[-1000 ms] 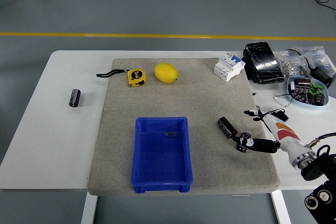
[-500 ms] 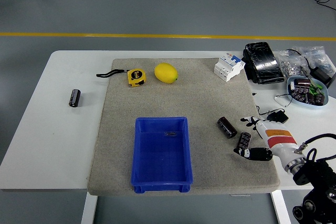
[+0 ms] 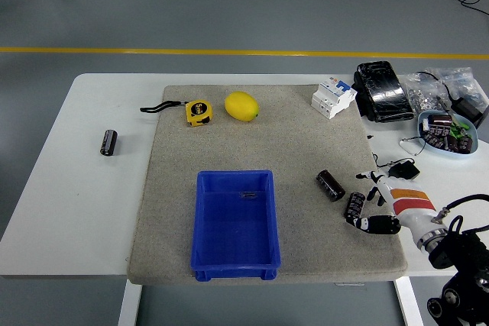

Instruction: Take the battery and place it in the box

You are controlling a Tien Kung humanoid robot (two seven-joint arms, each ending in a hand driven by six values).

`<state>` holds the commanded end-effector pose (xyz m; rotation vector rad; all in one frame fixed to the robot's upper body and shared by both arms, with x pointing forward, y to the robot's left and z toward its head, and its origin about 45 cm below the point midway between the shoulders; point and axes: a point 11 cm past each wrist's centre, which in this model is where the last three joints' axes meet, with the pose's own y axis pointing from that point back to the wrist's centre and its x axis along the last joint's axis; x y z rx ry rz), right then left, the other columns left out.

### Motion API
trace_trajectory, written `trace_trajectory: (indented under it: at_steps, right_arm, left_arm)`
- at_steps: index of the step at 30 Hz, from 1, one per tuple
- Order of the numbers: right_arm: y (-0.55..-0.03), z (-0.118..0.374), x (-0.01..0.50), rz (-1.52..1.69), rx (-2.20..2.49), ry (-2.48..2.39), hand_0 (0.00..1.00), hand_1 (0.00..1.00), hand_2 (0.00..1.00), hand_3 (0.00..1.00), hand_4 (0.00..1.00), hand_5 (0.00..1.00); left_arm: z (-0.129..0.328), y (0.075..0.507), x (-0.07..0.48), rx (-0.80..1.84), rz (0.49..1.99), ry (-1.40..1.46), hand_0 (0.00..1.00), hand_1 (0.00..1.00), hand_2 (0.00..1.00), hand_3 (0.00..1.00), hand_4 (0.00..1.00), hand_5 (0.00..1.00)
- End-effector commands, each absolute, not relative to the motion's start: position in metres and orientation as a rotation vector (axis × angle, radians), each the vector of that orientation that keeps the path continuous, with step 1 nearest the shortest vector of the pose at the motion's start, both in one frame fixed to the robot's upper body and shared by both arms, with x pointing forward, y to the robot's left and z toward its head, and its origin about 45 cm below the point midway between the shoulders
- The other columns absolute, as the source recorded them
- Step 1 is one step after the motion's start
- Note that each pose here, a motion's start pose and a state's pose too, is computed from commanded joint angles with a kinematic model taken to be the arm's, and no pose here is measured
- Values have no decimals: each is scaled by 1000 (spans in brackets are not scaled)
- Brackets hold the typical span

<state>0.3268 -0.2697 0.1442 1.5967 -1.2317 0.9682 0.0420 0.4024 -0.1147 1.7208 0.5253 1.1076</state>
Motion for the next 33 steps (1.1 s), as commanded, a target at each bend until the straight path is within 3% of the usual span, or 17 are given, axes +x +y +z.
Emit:
trace_trajectory:
  at_steps: [25,26,31,32,33]
  right_arm:
    - [-270,137,326,955,1594,-1216,329,230,299,620,998,401]
    - [-270,137,326,954,1594,-1217,331,229,294,568,998,398]
    - [-270,137,326,956,1591,-1223,331,229,294,568,998,398]
    - [-270,136,326,957,1591,-1223,325,218,276,499,998,397]
    - [-270,136,326,958,1591,-1224,325,218,276,499,998,397]
  left_arm:
    - [-114,404,45,1724,1109,516,729,706,740,625,660,654]
    - [-114,404,45,1724,1108,516,730,707,740,626,661,654]
    - [-114,403,45,1725,1106,517,730,707,740,626,661,654]
    - [-114,403,45,1725,1106,517,729,705,739,625,660,654]
    - [-114,403,45,1725,1106,517,729,705,739,625,660,654]
